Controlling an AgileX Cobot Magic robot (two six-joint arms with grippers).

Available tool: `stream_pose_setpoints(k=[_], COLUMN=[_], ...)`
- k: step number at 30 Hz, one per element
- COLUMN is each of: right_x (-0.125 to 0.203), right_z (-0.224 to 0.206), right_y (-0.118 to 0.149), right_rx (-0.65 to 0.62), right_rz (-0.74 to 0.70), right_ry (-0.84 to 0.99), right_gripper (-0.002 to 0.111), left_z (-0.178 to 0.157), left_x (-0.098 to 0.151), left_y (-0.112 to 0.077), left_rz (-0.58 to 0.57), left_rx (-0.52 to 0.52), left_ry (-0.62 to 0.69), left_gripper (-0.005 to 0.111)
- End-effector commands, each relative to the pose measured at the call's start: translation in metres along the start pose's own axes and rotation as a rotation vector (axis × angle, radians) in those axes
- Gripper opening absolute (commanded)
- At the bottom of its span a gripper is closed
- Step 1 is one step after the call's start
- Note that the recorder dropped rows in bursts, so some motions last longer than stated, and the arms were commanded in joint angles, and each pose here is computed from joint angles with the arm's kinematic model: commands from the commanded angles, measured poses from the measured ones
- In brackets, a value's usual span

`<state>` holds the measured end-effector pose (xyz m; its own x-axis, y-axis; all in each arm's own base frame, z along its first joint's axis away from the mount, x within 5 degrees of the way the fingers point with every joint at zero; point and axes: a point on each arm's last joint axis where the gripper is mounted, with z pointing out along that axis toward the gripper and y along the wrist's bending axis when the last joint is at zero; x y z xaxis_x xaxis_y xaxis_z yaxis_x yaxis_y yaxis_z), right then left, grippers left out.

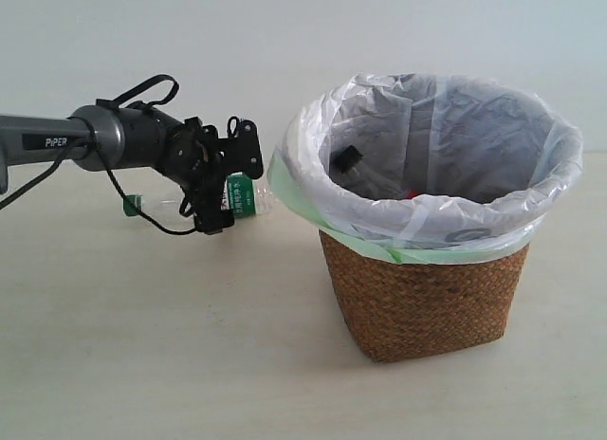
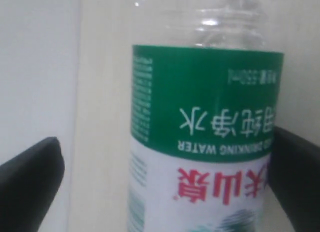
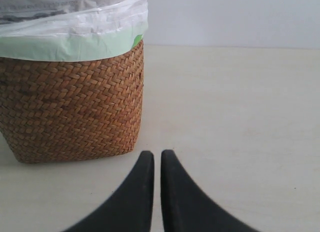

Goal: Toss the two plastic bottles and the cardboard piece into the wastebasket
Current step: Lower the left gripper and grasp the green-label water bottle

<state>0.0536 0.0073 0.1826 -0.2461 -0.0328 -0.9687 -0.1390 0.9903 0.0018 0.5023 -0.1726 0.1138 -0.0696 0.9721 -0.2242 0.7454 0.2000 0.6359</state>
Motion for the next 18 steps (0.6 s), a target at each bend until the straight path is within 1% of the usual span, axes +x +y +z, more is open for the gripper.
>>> stream_pose_setpoints(k=[1,2,4,5,6,7,10,13,18], right_x=[-0.001,-0.001,-0.001,-0.001,-0.001,-0.001,-0.001,-0.001,-0.001], right_z=[-0.001,-0.001,-0.001,-0.001,-0.001,-0.001,-0.001,-0.001,-0.001], right_y=[0.0,0.0,0.0,0.0,0.0,0.0,0.0,0.0,0.0], right_rx=[0.001,0.001,0.001,0.001,0.001,0.001,0.001,0.001,0.001], right_rz=[-0.011,-0.011,-0.011,-0.011,-0.011,-0.011,-0.011,-0.011,-0.011], right_ry=[-0.016,-0.016,-0.016,-0.016,-0.016,-0.016,-0.016,-0.016,-0.016], right_gripper=[0.002,0.002,0.002,0.002,0.002,0.002,0.002,0.002,0.002], left_z=[0.011,0.011,0.011,0.011,0.011,0.011,0.009,-0.001,-0.038], left_x=[0.006,0.006,0.009,0.01,0.011,0.013,0.015,0.016,0.007], left_y=[-0.01,-0.011,-0.012,-0.013,-0.014,-0.016,-0.02,-0.016,0.01], left_rz=[-0.027,-0.023,-0.009,-0.006,-0.012,-0.012,-0.037,-0.063,-0.183], left_rx=[0.026,0.031,0.05,0.06,0.072,0.092,0.135,0.161,0.12], left_ry=[0.014,0.021,0.048,0.058,0.069,0.09,0.126,0.166,0.149], left_gripper=[0.094,0.085,0.051,0.035,0.015,0.005,0.005,0.004,0.004])
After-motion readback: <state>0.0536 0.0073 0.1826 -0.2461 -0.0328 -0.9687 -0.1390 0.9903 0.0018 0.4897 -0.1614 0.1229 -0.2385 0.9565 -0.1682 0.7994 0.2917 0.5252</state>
